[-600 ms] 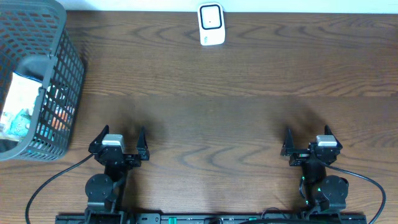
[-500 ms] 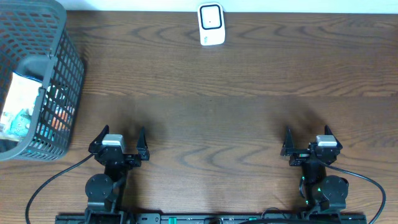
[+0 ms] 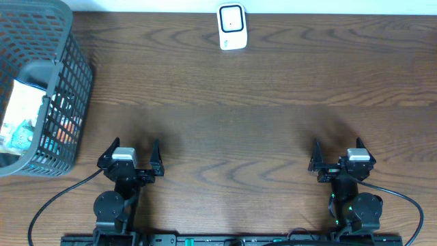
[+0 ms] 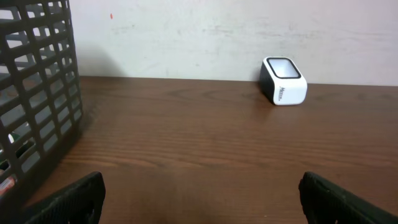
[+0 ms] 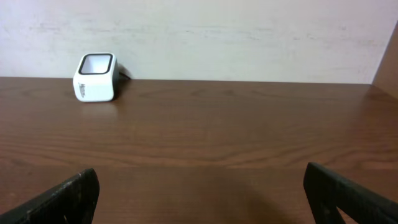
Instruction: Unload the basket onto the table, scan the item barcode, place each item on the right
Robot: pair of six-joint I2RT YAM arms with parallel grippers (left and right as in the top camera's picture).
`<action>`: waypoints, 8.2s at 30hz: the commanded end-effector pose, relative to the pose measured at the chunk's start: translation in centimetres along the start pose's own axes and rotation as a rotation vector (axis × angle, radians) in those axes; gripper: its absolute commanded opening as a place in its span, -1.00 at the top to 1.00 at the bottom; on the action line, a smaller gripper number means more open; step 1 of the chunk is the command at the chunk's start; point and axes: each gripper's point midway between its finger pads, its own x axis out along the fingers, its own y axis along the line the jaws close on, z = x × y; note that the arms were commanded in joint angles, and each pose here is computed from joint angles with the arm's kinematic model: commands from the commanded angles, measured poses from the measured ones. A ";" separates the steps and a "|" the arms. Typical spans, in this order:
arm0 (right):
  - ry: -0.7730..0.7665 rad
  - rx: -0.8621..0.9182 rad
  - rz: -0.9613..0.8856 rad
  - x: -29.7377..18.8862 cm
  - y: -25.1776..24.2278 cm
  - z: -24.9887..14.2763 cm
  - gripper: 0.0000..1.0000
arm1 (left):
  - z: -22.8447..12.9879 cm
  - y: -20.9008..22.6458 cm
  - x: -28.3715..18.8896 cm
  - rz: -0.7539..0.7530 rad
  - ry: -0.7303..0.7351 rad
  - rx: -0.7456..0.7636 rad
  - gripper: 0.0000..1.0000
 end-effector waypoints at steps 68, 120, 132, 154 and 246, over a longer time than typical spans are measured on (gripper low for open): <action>0.000 -0.012 0.003 0.0 0.0 0.0 -0.98 | -1.2 -2.8 -0.2 -0.160 0.069 -0.352 -0.95; 0.000 -0.012 0.003 0.0 0.0 0.0 -0.98 | 32.4 0.7 7.1 0.060 0.347 -0.022 -0.95; 0.000 -0.011 0.003 0.0 0.0 0.0 -0.99 | 26.5 22.2 10.3 0.601 0.516 -0.337 -0.95; 0.000 -0.012 0.003 0.0 0.0 0.0 -0.99 | 8.1 31.3 5.5 0.888 1.015 -0.489 -0.96; 0.000 -0.012 0.003 0.0 0.0 0.0 -0.98 | -0.4 29.8 3.7 0.921 0.952 -0.706 0.22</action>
